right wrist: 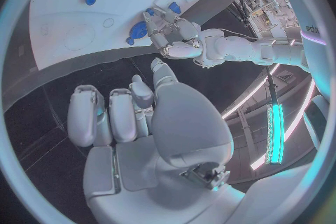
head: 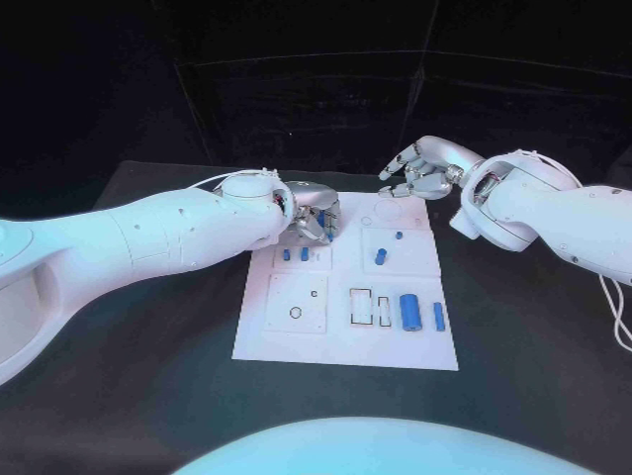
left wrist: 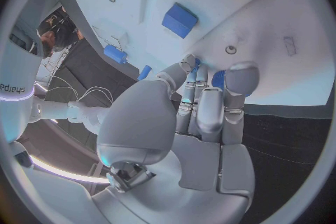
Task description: Assemble the parts on the task board
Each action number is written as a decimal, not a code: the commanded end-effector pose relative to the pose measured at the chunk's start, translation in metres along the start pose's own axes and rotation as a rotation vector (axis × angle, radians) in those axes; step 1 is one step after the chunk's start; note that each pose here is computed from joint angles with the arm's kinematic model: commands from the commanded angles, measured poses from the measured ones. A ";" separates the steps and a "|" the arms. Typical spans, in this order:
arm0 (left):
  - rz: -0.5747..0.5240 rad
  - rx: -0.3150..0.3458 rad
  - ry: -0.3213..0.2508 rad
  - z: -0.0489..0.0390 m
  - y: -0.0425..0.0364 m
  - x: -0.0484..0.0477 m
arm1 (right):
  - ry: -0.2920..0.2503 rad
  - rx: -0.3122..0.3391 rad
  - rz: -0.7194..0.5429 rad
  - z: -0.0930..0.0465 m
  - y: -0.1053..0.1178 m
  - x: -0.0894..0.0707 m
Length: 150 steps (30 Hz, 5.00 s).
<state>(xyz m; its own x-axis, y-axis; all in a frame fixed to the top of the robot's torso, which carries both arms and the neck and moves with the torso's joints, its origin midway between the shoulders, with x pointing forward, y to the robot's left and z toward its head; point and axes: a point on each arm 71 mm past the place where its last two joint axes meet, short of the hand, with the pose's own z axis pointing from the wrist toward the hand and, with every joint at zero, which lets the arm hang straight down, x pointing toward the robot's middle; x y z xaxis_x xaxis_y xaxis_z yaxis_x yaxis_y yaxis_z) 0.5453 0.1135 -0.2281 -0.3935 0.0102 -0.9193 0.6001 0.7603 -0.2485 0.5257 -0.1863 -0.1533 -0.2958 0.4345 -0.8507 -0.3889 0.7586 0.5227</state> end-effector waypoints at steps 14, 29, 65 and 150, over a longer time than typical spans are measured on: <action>-0.020 0.027 -0.081 -0.0134 0.0019 -0.0105 | 0.002 -0.007 -0.001 0.001 0.001 -0.001; -0.075 0.004 -0.115 -0.0413 0.0154 -0.0256 | 0.002 -0.004 -0.002 0.001 -0.001 -0.002; -0.117 -0.087 -0.008 -0.0527 0.0434 -0.0126 | 0.002 -0.004 -0.002 0.001 -0.001 -0.002; -0.874 0.134 -0.515 -0.1018 0.0711 -0.0384 | 0.086 0.016 -0.414 -0.014 -0.027 0.008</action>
<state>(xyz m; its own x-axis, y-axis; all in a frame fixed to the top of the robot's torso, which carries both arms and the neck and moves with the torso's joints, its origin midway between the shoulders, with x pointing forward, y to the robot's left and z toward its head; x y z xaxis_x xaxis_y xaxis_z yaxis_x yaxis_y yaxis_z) 0.5310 0.2307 -0.1939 -0.4418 -0.6015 -0.6656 0.3565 0.5631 -0.7455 0.5228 -0.2116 -0.1730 -0.2382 0.1713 -0.9560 -0.4362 0.8606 0.2629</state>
